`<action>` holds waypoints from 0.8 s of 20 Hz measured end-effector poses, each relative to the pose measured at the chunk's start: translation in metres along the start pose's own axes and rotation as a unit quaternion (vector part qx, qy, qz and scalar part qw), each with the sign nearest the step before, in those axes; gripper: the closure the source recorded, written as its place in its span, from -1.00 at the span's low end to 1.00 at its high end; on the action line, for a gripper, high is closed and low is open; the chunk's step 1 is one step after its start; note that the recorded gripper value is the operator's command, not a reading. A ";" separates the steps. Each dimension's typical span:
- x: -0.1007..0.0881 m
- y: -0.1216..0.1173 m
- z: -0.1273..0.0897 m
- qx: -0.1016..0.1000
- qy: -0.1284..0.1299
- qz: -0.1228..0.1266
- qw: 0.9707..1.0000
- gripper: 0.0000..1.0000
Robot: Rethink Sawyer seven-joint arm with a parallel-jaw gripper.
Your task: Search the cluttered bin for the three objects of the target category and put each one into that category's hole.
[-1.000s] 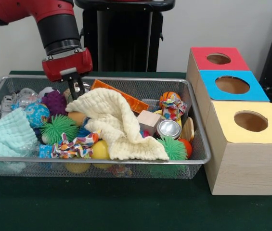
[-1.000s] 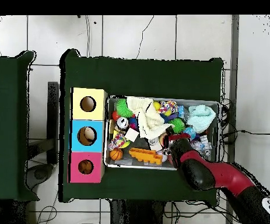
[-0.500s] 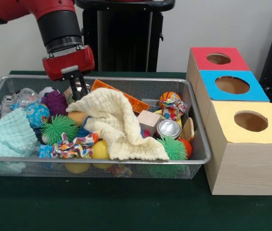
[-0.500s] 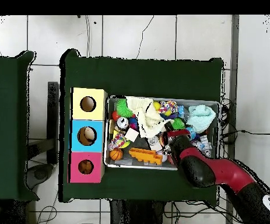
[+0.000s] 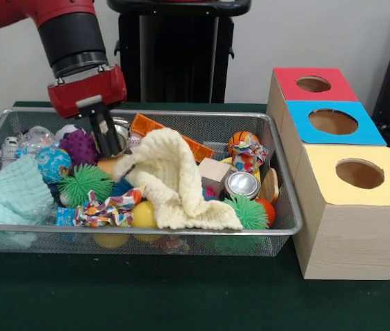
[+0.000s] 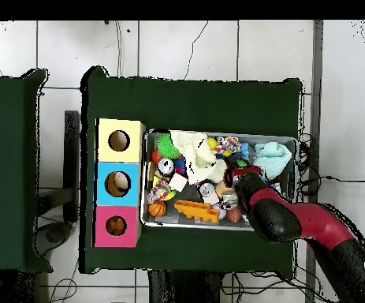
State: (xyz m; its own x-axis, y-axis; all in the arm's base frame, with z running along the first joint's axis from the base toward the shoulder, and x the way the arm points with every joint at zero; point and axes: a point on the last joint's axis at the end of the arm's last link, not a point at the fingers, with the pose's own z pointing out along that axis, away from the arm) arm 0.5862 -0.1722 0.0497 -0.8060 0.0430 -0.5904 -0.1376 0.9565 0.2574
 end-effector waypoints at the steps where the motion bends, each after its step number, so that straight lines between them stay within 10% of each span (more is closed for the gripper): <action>1: -0.002 -0.002 0.000 -0.001 0.002 0.002 1.000 1.00; 16: -0.079 -0.037 -0.014 0.010 0.062 0.034 0.997 1.00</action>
State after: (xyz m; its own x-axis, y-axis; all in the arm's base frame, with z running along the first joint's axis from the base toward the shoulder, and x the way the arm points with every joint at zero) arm 0.6471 -0.2152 0.0972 -0.8786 0.0728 -0.4721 -0.0696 0.9582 0.2774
